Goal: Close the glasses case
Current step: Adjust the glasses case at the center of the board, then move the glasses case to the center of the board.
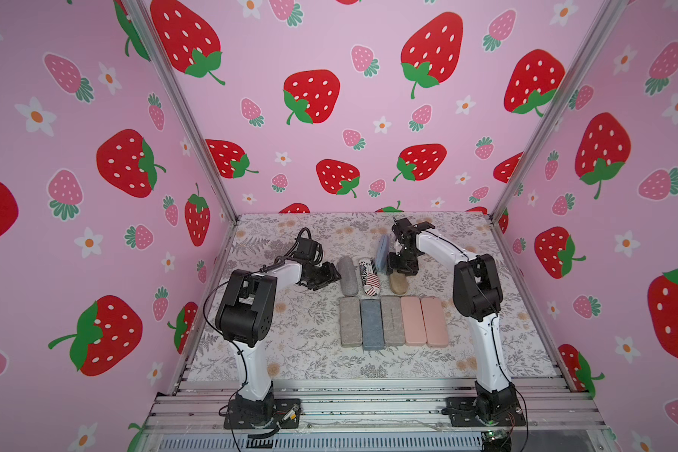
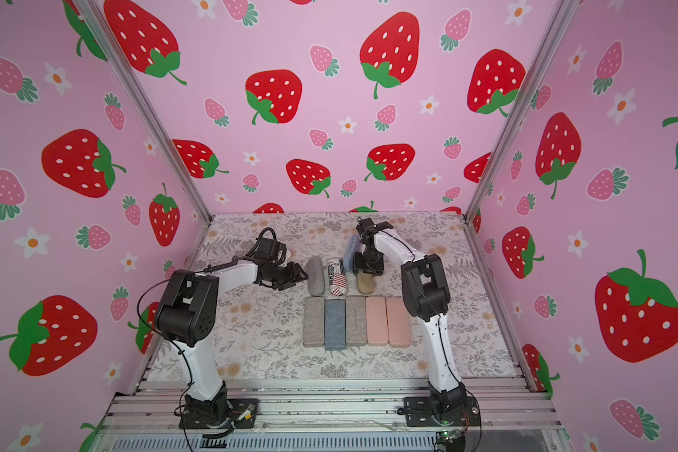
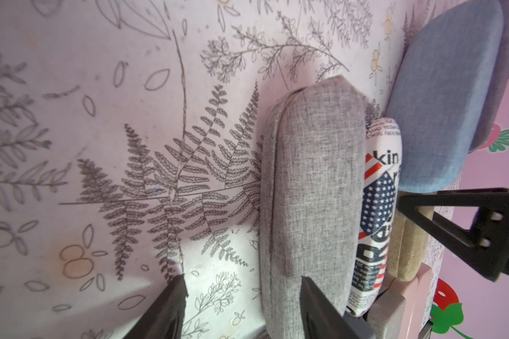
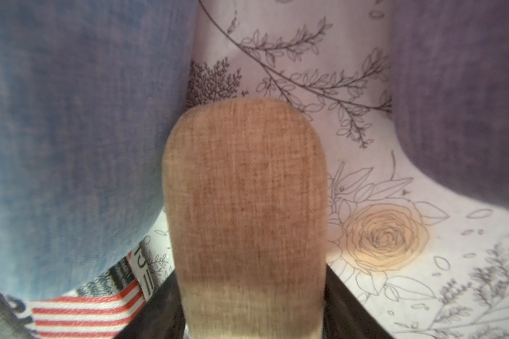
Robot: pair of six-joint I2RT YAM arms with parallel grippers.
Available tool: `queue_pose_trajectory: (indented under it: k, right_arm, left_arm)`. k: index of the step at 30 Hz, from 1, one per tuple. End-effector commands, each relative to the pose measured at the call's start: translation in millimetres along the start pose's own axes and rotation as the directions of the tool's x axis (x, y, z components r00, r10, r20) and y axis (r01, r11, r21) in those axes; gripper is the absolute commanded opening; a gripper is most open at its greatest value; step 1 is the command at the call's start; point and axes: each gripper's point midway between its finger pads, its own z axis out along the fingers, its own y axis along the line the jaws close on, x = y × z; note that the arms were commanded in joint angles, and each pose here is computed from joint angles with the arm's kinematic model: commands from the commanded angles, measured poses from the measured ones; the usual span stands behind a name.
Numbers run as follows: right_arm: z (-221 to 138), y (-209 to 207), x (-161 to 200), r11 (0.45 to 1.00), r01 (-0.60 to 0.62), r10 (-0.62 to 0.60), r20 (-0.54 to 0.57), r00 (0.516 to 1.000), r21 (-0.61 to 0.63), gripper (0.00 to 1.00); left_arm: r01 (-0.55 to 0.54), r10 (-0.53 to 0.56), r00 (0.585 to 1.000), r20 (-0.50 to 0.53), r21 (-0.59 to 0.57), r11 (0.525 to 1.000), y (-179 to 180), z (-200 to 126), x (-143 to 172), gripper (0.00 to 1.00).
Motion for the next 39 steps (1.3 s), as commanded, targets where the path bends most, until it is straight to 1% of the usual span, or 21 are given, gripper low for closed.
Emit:
queue_pose_trajectory:
  k: [1,5,9,17,20,23,26,31,39]
  right_arm:
    - [-9.9,-0.1,2.5,1.0,-0.008,0.008,0.004,1.0,0.006,0.7]
    - [-15.9,-0.5,1.6,1.0,-0.013,0.013,0.015,1.0,0.006,0.74]
    - [-29.1,-3.2,-2.2,1.0,-0.027,0.026,0.049,0.998,0.01,0.76]
    - [-74.0,-21.0,-27.1,0.996,-0.068,0.056,0.206,0.977,0.054,0.77]
    - [-81.4,-32.5,-40.4,0.994,-0.08,0.059,0.25,0.966,0.077,0.77]
    - [-79.4,-46.1,-53.0,0.989,-0.085,0.05,0.274,0.961,0.118,0.77]
    - [-72.8,-56.6,-66.4,0.987,-0.088,0.046,0.297,0.954,0.131,0.77]
    - [-63.4,-67.8,-90.6,0.989,-0.106,0.066,0.323,0.944,0.105,0.77]
    - [-42.3,-63.8,-115.0,0.996,-0.068,0.046,0.322,0.946,0.056,0.76]
  left_arm:
    - [-0.012,0.012,1.0,-0.002,0.018,1.0,-6.0,-6.0,-0.4,0.62]
    - [-0.015,0.015,1.0,0.0,0.02,1.0,-7.9,-7.8,-1.8,0.62]
    - [-0.024,0.024,1.0,0.008,0.019,1.0,-10.5,-12.4,-5.0,0.62]
    - [-0.046,0.045,0.998,0.036,0.028,0.999,-22.0,-26.8,-12.7,0.62]
    - [-0.05,0.05,0.998,0.039,0.024,0.998,-22.7,-29.6,-12.7,0.62]
    - [-0.049,0.049,0.998,0.038,0.023,0.999,-22.6,-31.0,-11.0,0.62]
    - [-0.05,0.049,0.998,0.038,0.02,0.999,-21.7,-32.7,-9.2,0.62]
    - [-0.054,0.053,0.998,0.03,0.012,0.998,-20.6,-34.3,-7.2,0.62]
    - [-0.056,0.056,0.998,0.037,0.014,0.998,-24.1,-41.0,-7.6,0.62]
